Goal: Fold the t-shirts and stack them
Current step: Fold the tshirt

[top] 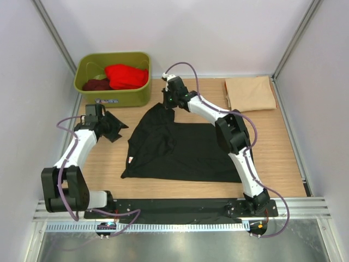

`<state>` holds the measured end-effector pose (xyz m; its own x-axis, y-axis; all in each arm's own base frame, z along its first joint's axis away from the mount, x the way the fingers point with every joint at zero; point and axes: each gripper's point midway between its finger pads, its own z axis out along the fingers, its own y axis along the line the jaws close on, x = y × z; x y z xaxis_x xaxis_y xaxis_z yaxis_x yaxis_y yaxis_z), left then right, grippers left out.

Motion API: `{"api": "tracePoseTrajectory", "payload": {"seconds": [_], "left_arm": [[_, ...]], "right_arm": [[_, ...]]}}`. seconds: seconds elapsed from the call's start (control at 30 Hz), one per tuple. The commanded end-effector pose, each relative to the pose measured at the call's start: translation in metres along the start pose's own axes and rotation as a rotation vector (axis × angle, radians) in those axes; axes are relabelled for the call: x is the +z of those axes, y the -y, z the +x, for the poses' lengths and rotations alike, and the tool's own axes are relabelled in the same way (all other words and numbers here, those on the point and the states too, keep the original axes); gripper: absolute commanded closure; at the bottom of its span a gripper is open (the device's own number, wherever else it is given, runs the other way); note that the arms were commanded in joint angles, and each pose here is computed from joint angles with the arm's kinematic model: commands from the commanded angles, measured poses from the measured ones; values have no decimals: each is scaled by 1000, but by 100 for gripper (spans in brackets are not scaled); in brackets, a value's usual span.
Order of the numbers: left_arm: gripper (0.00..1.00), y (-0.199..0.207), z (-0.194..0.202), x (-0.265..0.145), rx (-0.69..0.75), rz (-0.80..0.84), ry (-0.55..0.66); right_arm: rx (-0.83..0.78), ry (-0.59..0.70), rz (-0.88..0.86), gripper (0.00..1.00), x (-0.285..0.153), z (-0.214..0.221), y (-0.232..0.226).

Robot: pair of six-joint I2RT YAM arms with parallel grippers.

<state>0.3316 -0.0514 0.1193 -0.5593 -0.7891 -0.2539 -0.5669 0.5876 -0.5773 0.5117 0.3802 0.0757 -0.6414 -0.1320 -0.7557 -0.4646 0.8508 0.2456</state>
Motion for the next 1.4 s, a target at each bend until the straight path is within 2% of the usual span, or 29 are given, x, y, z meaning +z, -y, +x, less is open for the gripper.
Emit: {"api": "tracePoseTrajectory", "payload": {"seconds": [0.0, 0.07, 0.1, 0.17, 0.33, 0.4, 0.43, 0.5, 0.6, 0.67, 0.73, 0.83, 0.93, 1.0, 1.07, 1.2, 1.23, 1.37], "left_arm": [[44, 3, -12, 10, 15, 13, 8], [44, -3, -15, 17, -9, -11, -18], [44, -4, -16, 18, -20, -14, -26], [43, 0, -15, 16, -24, -8, -48], [42, -8, -7, 10, -4, -47, -90], [41, -12, 0, 8, 5, -54, -118], [41, -16, 5, 8, 11, -63, -138], [40, -20, 13, 7, 45, -60, -172], [40, -19, 18, 7, 79, -36, -206], [40, -8, 20, 8, 98, 0, -229], [41, 6, 25, 8, 127, 41, -255], [41, 24, 43, 15, 138, 69, -330], [41, 42, 70, 22, 177, 79, -405], [40, 57, 87, 24, 228, 90, -445], [40, 51, 97, 26, 255, 17, -462], [40, 34, 112, 26, 315, -110, -476], [40, 36, 118, 26, 337, -108, -474], [41, 34, 133, 40, 369, -159, -477]], "right_arm": [[-49, 119, -76, 99, -46, -43, -44], [-105, 102, -71, 99, -59, -31, -68], [-124, 50, -66, 99, -59, -4, -73], [-149, 38, -93, 99, -70, 18, -99], [-234, -26, -11, 99, -104, 89, -119], [-277, -61, -28, 99, -118, 116, -131], [-279, -25, -6, 99, -130, 106, -132], [-253, -44, 35, 85, -144, 113, -124], [-225, 11, 40, 64, -175, 92, -122], [-153, 22, 16, 59, -189, 80, -120], [-25, 1, 13, 59, -189, 74, -109], [77, -52, 0, 59, -182, 77, -108], [197, -104, 43, 59, -177, 80, -88], [280, -89, 144, 60, -178, 68, -47], [352, -130, 255, 61, -186, 68, 2], [400, -155, 391, 62, -206, 59, 53], [402, -194, 413, 62, -209, 66, 58], [391, -216, 422, 62, -213, 74, 62]]}}
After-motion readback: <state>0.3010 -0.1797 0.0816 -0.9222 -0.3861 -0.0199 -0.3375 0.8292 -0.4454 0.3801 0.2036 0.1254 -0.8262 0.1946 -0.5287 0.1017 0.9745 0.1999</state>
